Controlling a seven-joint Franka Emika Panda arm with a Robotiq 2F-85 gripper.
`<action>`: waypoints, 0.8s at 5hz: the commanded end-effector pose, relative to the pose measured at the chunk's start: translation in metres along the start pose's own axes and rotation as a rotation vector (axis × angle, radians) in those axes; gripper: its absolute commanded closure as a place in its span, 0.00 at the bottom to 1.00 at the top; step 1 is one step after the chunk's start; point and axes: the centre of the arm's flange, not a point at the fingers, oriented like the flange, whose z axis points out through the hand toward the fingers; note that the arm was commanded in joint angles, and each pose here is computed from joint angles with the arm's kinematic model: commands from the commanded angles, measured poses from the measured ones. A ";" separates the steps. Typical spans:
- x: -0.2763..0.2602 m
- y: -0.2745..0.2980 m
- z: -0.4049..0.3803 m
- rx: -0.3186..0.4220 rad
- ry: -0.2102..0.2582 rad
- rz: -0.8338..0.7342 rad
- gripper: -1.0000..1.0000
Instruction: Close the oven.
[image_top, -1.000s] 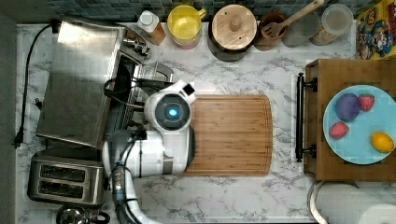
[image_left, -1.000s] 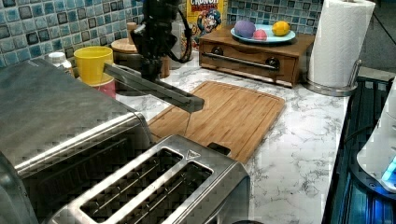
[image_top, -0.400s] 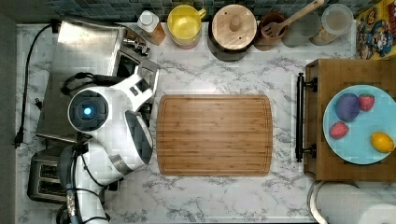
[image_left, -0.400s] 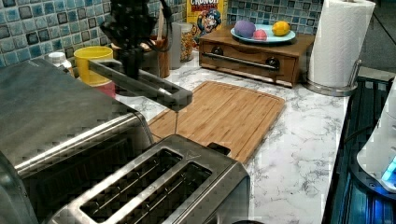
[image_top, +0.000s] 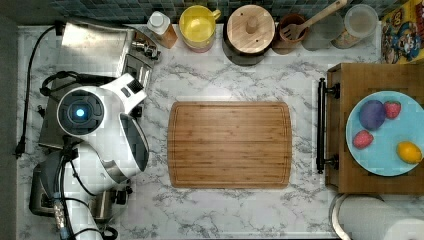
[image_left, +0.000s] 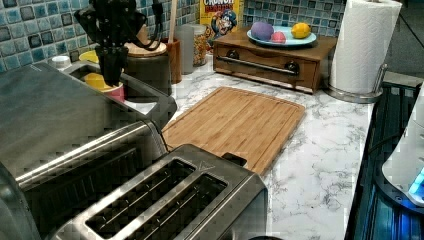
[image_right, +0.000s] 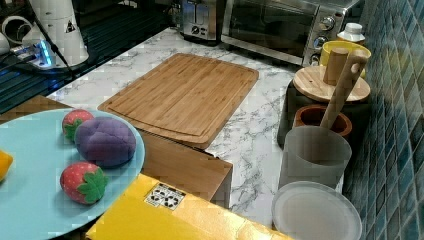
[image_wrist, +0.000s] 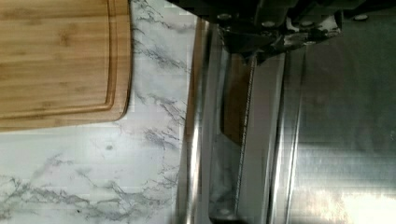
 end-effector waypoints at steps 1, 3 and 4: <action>0.019 0.019 -0.104 0.045 0.253 0.102 1.00; -0.002 0.044 -0.129 0.166 0.325 0.089 1.00; -0.002 0.044 -0.129 0.166 0.324 0.089 1.00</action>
